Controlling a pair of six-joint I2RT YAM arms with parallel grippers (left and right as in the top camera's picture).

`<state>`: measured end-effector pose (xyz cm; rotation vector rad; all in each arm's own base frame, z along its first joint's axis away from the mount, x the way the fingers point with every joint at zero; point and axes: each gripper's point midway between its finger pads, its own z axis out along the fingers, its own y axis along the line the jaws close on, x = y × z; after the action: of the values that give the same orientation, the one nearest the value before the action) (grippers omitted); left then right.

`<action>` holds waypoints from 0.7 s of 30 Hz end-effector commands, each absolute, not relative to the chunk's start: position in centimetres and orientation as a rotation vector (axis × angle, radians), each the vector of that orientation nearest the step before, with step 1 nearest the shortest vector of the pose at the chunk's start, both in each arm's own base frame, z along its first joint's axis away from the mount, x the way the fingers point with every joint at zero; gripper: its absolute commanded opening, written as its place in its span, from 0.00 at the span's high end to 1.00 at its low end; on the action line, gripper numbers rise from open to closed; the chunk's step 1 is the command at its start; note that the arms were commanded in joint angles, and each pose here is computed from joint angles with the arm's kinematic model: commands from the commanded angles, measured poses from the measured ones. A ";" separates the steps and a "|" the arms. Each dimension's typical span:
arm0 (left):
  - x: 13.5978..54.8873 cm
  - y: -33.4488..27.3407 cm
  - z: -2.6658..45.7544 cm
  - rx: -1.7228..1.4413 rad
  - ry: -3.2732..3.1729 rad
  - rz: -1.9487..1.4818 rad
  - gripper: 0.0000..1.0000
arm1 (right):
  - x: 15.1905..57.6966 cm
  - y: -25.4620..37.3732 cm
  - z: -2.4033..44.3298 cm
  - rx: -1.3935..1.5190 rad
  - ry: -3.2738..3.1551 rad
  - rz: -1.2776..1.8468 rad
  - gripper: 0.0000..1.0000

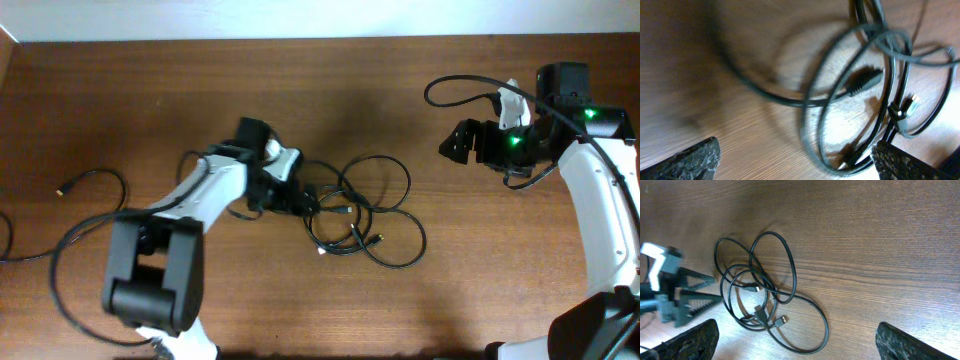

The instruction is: Untangle cables

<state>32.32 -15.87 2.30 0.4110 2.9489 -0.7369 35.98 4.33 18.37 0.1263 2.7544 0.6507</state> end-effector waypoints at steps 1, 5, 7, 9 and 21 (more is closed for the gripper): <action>30.8 -18.1 0.5 0.546 2.981 -0.729 0.01 | 35.8 4.3 18.3 0.115 2.758 0.637 0.01; 30.6 -19.3 0.5 0.577 2.967 -0.738 0.06 | 35.6 4.3 18.2 0.119 2.768 0.639 0.01; 30.6 -19.3 0.5 0.580 2.967 -0.738 0.11 | 35.5 4.3 18.2 0.120 2.772 0.640 0.01; 30.5 -19.6 0.5 0.592 2.965 -0.738 0.32 | 35.5 4.3 18.2 0.120 2.772 0.640 0.01; 30.0 -21.0 1.0 0.627 2.940 -0.818 1.00 | 35.5 4.4 18.2 0.121 2.775 0.641 0.01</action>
<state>30.74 -20.32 1.27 0.6115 2.9289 -0.7448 35.57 4.37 18.24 0.1341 2.7721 0.6554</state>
